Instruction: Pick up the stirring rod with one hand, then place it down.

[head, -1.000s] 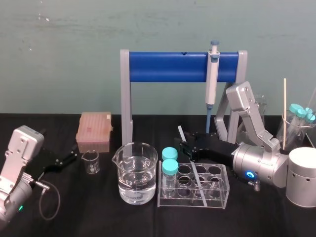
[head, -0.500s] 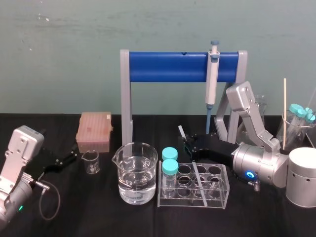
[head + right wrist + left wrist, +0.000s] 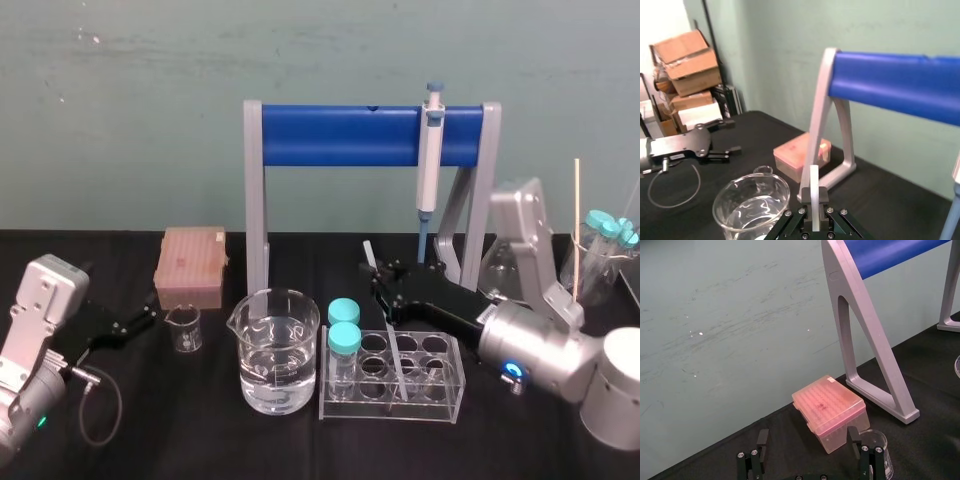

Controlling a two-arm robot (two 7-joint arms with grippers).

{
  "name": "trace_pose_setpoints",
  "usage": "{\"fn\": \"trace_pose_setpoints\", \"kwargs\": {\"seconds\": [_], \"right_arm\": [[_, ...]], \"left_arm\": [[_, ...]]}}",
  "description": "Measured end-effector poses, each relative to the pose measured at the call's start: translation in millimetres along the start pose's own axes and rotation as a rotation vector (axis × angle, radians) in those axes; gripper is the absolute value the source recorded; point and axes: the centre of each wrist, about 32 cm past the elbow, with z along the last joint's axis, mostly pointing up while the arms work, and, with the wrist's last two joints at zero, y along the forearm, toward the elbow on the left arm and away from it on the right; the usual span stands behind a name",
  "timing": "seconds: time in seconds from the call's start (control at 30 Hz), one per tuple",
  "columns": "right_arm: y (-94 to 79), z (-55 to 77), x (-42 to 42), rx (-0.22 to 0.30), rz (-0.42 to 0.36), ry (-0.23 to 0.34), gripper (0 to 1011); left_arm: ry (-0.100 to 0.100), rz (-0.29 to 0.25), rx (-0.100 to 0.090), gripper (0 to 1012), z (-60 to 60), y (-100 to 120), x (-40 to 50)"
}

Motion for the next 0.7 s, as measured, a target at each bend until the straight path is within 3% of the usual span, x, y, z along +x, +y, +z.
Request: {"fn": "trace_pose_setpoints", "kwargs": {"seconds": [0.3, 0.57, 0.7], "right_arm": [[-14.5, -17.4, -5.7, 0.130, 0.006, -0.105, 71], [-15.8, -16.9, -5.3, 0.236, -0.024, -0.059, 71], [-14.8, -2.7, 0.1, 0.289, -0.037, -0.021, 71]], "left_arm": [[0.000, 0.000, 0.000, 1000, 0.0, 0.0, 0.0], [0.000, 0.000, 0.000, 1000, 0.0, 0.0, 0.0], [0.000, 0.000, 0.000, 1000, 0.0, 0.0, 0.0]]}}
